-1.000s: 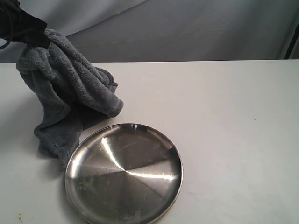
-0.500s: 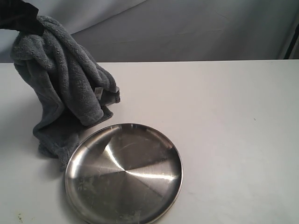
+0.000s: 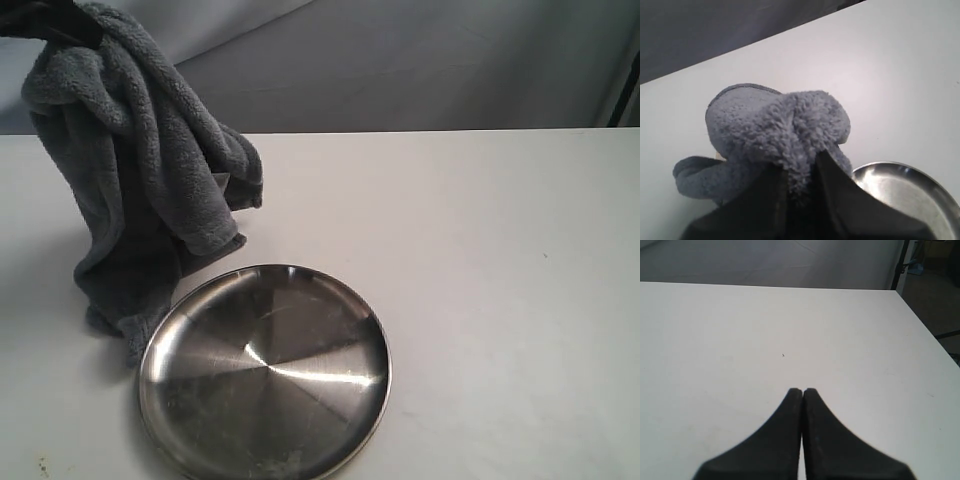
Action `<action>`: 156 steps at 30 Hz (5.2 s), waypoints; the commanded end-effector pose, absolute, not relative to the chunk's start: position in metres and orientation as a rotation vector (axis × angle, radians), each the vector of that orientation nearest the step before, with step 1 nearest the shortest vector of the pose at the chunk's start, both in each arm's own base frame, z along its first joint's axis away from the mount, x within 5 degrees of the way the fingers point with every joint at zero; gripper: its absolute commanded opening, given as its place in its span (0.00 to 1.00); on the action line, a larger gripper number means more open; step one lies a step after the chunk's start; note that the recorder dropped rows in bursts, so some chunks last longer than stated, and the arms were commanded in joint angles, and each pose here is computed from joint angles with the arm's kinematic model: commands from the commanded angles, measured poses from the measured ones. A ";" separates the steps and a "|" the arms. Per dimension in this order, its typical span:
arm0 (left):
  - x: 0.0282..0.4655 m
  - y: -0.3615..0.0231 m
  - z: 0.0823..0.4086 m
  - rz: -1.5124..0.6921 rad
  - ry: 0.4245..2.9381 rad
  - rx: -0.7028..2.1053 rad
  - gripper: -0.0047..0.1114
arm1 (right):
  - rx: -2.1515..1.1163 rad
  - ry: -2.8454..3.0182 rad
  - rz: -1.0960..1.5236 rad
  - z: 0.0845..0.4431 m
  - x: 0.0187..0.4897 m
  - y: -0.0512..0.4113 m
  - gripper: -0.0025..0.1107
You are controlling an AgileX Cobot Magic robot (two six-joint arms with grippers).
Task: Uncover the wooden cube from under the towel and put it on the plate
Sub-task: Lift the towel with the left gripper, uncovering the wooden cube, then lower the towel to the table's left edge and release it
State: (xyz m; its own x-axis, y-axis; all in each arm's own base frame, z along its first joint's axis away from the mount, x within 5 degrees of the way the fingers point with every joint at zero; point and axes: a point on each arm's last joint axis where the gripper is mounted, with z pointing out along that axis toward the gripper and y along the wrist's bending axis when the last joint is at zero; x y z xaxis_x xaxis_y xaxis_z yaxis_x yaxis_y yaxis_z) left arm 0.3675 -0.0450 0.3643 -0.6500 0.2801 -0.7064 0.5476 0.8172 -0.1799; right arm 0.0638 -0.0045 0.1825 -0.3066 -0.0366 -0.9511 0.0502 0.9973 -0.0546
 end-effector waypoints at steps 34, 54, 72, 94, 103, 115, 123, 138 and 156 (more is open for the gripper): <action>0.321 -0.037 0.423 -0.306 2.180 0.587 0.04 | 0.004 1.872 -0.088 0.182 0.064 -0.004 0.02; 0.308 -0.014 0.430 -0.052 2.283 0.356 0.04 | 0.004 1.872 -0.088 0.182 0.064 -0.004 0.02; 0.269 0.001 0.468 0.121 2.167 0.205 0.04 | 0.004 1.872 -0.088 0.182 0.064 -0.004 0.02; 0.259 0.003 0.422 0.148 2.503 0.304 0.04 | 0.004 1.872 -0.088 0.182 0.064 -0.004 0.02; 0.275 0.007 0.360 0.194 2.621 0.339 0.04 | 0.004 1.872 -0.088 0.182 0.064 -0.004 0.02; 0.306 0.003 0.301 0.111 2.793 0.363 0.05 | 0.004 1.872 -0.088 0.182 0.064 -0.004 0.02; 0.313 0.003 0.276 0.102 2.873 0.411 0.34 | 0.004 1.872 -0.088 0.182 0.064 -0.004 0.02; 0.313 0.003 0.272 0.084 2.890 0.370 0.94 | 0.004 1.872 -0.088 0.182 0.064 -0.004 0.02; 0.288 -0.004 0.351 0.018 2.581 0.262 0.93 | 0.004 1.872 -0.088 0.182 0.064 -0.004 0.02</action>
